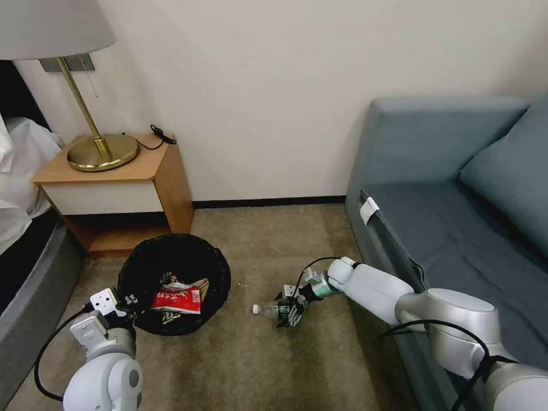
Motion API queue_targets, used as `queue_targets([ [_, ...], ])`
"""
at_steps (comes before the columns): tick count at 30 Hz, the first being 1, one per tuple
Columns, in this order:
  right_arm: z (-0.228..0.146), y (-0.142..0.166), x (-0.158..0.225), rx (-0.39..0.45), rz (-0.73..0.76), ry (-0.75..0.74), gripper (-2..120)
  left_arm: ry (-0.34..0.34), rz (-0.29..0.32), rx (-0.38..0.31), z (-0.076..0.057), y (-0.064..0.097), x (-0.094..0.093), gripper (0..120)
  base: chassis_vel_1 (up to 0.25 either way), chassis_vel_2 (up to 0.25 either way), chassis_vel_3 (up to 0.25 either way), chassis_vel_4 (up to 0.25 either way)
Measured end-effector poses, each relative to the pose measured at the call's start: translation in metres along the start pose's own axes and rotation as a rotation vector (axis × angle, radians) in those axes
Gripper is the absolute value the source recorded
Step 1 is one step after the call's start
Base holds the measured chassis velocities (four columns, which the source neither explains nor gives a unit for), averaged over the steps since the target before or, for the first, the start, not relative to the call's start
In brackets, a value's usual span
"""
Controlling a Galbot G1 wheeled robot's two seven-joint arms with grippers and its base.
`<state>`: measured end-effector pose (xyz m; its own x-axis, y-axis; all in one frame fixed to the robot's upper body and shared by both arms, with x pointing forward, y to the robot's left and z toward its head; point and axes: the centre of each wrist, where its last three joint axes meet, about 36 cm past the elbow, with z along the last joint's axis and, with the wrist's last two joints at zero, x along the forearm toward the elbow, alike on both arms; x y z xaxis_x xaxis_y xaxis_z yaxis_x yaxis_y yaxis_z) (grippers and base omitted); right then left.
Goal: Pick up the trash bin, then pick up the garbage on the floor and place it into the trash bin.
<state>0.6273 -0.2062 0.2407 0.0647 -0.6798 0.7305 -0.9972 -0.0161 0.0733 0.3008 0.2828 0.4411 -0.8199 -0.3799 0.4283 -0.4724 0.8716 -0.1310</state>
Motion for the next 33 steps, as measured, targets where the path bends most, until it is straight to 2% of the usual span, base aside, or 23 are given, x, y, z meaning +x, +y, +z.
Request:
queue_targets([
  [10, 0.016, 0.007, -0.008, -0.04, 0.024, 0.019, 100, 0.007, 0.0, 0.002, 0.004, 0.0, -0.003, 2, 0.0, 0.0, 0.0, 0.0],
  [28, 0.027, 0.02, -0.022, -0.061, 0.05, 0.023, 96, 0.008, 0.005, 0.004, 0.006, -0.001, -0.005, 2, 0.0, 0.0, 0.0, 0.0],
  [29, 0.03, 0.023, -0.025, -0.064, 0.05, 0.025, 90, 0.009, 0.005, 0.004, 0.007, -0.001, -0.005, 2, 0.0, 0.0, 0.0, 0.0],
  [32, 0.033, 0.026, -0.028, -0.067, 0.05, 0.024, 85, 0.01, 0.005, 0.004, 0.007, -0.001, -0.006, 2, 0.0, 0.0, 0.0, 0.0],
  [33, 0.034, 0.027, -0.029, -0.067, 0.049, 0.025, 79, 0.009, 0.006, 0.004, 0.007, -0.002, -0.006, 2, 0.0, 0.0, 0.0, 0.0],
])
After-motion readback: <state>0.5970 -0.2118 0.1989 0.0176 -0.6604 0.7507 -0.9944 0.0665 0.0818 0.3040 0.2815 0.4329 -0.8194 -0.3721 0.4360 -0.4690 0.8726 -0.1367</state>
